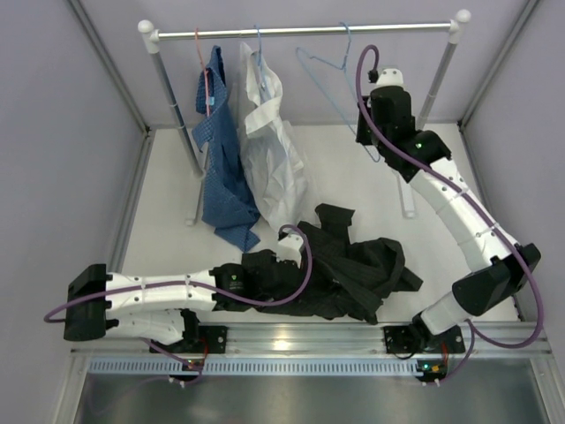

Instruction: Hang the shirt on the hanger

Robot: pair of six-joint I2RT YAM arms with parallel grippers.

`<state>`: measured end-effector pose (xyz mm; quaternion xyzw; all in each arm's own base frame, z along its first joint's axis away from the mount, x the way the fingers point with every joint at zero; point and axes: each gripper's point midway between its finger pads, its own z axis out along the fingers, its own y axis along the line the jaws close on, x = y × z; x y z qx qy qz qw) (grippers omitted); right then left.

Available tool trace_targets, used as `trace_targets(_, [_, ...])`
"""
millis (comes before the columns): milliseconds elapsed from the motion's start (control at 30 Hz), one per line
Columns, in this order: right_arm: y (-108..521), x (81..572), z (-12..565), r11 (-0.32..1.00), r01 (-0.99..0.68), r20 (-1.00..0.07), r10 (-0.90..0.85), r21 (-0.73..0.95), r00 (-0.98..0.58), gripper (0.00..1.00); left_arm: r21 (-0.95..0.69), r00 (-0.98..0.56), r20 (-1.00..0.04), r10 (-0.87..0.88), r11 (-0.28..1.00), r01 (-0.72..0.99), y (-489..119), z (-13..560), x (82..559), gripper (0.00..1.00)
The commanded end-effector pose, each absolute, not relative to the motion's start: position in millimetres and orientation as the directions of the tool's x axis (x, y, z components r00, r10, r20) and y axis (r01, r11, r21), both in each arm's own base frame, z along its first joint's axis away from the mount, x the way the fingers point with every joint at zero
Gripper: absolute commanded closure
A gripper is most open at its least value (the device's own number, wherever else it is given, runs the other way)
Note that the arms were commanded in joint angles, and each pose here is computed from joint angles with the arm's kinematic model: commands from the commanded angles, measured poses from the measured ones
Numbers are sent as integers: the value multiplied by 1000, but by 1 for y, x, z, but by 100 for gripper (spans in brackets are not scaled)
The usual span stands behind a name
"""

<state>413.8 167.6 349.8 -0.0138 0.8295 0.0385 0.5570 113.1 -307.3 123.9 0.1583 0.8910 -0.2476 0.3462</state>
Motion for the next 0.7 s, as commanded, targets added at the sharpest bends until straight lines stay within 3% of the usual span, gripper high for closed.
trace_targets(0, [179,413,365,980,-192,-943,-7,60,-332,79,-370,-712,-698,79,811,454,-315,129,112,100])
trace_targets(67, [176,412,364,979,-197,-944,-22,46,-329,81,-369,-711,-699,81,810,455,-316,129,113,100])
trace_targets(200, [174,411,365,976,-216,-945,-34,39,-325,96,-365,-715,-693,89,813,454,-316,126,112,100])
trace_targets(300, [176,410,367,971,-235,-946,-42,36,-321,100,-365,-717,-691,90,813,454,-316,125,111,100])
trace_targets(667, [167,401,412,970,-238,-978,-6,44,-208,100,-384,-711,-702,50,814,437,-316,134,115,100])
